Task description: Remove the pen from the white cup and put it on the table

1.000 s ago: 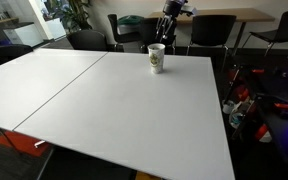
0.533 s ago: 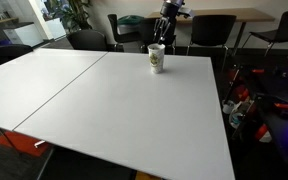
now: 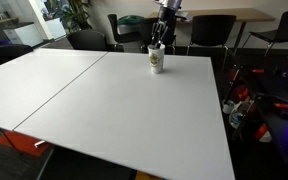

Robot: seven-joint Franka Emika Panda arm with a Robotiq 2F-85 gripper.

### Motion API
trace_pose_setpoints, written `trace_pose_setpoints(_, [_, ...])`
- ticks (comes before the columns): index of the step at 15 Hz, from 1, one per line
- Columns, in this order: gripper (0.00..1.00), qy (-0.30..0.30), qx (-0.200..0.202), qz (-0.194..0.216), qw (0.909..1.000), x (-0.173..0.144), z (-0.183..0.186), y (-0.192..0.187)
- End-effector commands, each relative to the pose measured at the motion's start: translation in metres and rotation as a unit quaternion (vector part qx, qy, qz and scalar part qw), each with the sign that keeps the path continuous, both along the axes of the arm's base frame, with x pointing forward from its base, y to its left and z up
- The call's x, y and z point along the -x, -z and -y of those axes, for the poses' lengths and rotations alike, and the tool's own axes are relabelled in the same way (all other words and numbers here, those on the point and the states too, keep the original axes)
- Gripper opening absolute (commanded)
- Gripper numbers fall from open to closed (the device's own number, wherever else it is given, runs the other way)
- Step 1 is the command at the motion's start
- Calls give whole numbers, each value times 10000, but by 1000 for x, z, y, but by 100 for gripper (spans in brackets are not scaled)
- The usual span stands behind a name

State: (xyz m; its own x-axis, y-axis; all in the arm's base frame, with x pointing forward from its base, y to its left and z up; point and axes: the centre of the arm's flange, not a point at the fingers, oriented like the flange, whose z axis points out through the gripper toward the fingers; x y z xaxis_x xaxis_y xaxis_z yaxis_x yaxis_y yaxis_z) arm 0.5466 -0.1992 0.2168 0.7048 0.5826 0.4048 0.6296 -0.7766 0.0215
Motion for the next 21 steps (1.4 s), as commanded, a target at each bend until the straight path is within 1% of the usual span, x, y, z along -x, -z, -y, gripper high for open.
trace_pose_setpoints(1, [50,-113,-91,-32,9999,-11,2,3])
trace_pose_setpoints(6, [46,-169,-116,-58,9998,-12,3,8])
trace_pose_setpoints(9, [48,-167,-144,-67,9997,-13,4,11])
trace_pose_setpoints(19, [48,-243,-232,-115,9994,-21,2,22])
trace_pose_setpoints(20, [46,-248,-237,-117,9993,-21,2,22])
trace_pose_setpoints(21, [36,-256,-248,-117,9993,-21,2,23])
